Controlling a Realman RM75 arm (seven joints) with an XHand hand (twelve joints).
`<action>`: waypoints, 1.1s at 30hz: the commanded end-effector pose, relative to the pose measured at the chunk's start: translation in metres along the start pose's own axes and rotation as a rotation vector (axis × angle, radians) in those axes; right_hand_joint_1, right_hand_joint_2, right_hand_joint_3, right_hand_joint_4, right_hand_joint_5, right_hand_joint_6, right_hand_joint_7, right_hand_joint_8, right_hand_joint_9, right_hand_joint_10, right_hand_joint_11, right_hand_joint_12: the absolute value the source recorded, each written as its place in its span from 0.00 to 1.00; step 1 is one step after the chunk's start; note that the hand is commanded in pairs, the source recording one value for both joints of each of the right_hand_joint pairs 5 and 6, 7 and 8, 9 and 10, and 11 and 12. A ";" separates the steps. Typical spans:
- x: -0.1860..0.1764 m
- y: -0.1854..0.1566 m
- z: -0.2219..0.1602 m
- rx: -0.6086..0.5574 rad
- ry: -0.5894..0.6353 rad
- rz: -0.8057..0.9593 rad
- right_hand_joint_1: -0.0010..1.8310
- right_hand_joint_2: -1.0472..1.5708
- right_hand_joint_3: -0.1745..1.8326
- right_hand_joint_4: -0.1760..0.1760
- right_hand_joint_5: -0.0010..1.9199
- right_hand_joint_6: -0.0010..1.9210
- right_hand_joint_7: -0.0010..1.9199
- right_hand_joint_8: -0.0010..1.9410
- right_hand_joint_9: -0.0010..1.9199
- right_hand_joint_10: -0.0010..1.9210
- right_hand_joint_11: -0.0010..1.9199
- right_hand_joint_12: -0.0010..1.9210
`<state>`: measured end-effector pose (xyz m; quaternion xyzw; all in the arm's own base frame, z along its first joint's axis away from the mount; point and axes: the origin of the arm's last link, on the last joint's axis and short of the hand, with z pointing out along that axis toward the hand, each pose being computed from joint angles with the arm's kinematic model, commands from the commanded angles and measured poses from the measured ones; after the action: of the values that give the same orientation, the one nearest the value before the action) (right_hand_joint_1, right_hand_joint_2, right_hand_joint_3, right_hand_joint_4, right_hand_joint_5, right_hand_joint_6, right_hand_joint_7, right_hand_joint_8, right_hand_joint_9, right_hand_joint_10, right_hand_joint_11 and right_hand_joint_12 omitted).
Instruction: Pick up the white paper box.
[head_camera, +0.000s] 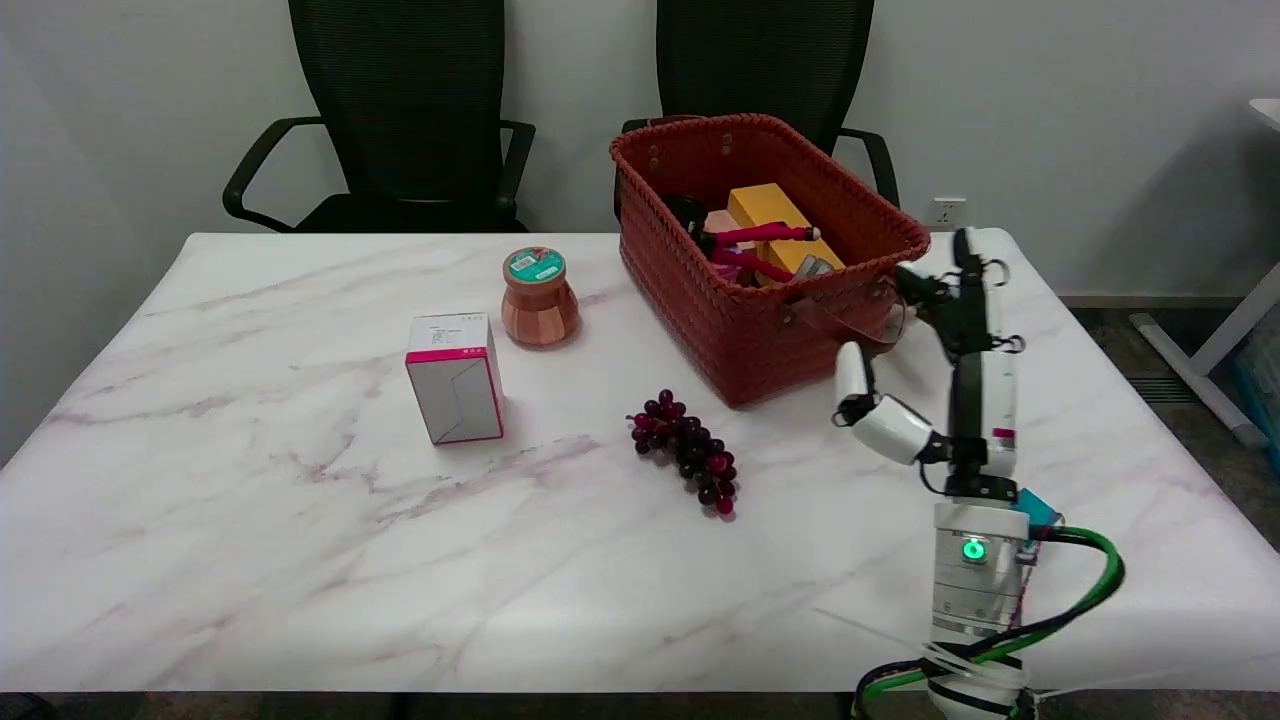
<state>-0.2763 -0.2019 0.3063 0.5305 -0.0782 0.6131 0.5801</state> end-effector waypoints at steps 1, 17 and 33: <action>-0.063 -0.007 -0.005 -0.114 -0.312 0.184 0.58 0.63 0.56 0.50 0.05 0.05 0.24 0.24 0.23 0.23 0.20 0.20; -0.087 -0.015 -0.007 -0.129 -0.466 0.267 0.58 0.62 0.56 0.50 0.05 0.05 0.24 0.23 0.23 0.23 0.19 0.19; -0.114 -0.023 -0.008 -0.173 -0.597 0.301 0.59 0.61 0.54 0.50 0.05 0.05 0.24 0.23 0.23 0.23 0.19 0.19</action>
<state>-0.2895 -0.2488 0.2316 0.6020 -0.3140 0.5376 0.4999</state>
